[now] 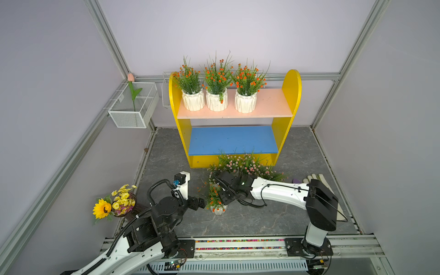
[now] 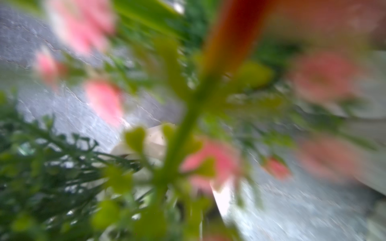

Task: Place the baby's breath potted plants on the rack by color
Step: Pick up the baby's breath potted plant from the center of the board.

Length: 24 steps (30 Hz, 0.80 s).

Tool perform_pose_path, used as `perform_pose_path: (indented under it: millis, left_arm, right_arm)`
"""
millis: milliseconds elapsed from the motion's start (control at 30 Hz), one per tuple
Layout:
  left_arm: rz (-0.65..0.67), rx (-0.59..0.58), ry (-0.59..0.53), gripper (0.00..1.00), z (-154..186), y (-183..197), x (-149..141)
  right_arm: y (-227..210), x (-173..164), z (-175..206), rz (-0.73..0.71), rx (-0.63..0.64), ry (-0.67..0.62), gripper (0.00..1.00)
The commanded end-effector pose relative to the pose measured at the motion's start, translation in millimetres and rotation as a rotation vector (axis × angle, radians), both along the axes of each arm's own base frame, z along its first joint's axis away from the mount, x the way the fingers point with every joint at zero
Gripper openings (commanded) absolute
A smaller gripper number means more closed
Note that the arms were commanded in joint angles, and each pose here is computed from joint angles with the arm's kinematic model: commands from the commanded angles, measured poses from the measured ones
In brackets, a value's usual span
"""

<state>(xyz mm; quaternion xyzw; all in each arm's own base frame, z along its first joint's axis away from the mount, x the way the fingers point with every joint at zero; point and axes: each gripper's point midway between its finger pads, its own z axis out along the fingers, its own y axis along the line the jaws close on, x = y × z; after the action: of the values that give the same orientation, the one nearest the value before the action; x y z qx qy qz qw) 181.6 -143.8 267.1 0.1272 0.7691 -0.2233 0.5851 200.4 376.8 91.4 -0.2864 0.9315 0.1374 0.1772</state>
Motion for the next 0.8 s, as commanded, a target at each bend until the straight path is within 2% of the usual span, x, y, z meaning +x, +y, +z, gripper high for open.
perform_pose_path:
  millis: [0,167,400,633,767]
  left_arm:
    - [0.021,-0.008,0.012,1.00,-5.4,3.4,0.6]
    - [0.024,-0.019,0.005,1.00,-6.3,2.3,1.9]
    - [-0.037,-0.027,-0.008,1.00,-4.6,-8.4,-1.9]
    - [-0.132,-0.055,-0.031,1.00,-4.4,-32.9,-3.9]
    - [-0.183,-0.053,-0.031,1.00,-6.9,-50.6,-2.5]
  right_arm:
    - [-1.8,2.5,39.8,0.004,0.097,-0.033,0.07]
    - [-19.0,2.6,63.4,0.008,0.120,-0.040,0.07]
    - [-65.0,11.1,110.0,-0.017,0.139,-0.077,0.07]
    - [-111.3,21.9,162.9,-0.052,0.137,-0.155,0.07]
    - [-128.9,23.1,180.7,-0.066,0.135,-0.176,0.07]
